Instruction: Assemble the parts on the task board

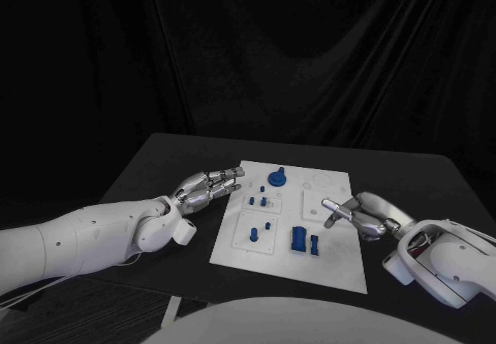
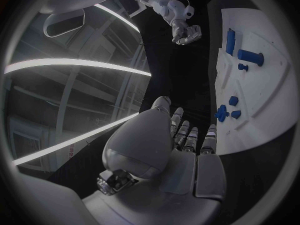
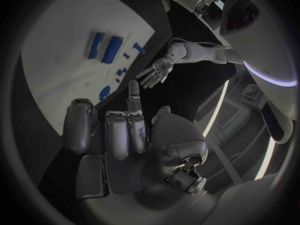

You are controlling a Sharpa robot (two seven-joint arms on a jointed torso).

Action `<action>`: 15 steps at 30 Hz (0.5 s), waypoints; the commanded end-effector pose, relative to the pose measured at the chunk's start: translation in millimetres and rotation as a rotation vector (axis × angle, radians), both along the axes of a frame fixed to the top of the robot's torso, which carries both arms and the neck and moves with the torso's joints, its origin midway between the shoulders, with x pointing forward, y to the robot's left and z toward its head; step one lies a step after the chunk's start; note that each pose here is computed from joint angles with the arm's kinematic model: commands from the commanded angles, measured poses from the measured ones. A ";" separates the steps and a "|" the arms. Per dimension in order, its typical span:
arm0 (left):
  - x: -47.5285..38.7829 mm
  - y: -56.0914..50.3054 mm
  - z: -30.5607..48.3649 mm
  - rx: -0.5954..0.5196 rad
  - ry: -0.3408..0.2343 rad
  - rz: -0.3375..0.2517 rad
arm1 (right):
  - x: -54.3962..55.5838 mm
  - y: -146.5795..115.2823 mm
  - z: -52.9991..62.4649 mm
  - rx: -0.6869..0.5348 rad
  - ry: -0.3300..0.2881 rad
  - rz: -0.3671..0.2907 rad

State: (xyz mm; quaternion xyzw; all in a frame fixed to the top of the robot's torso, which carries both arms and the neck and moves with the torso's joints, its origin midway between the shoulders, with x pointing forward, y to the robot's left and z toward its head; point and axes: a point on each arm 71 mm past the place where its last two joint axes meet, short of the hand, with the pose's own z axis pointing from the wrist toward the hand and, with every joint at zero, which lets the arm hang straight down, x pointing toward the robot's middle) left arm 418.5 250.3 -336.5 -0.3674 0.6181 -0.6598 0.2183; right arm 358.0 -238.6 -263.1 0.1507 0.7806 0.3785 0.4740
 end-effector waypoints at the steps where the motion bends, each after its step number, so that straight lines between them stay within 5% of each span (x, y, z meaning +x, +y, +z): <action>1: -2.8 -0.8 6.7 -0.029 -0.058 0.038 | 13.4 -9.8 29.1 0.194 -0.209 -0.154; 7: -5.6 4.3 17.1 -0.029 -0.133 0.105 | 32.3 -20.7 52.1 0.358 -0.333 -0.256; 15: -2.6 2.5 28.7 -0.032 -0.223 0.161 | 42.8 -23.8 49.3 0.483 -0.303 -0.234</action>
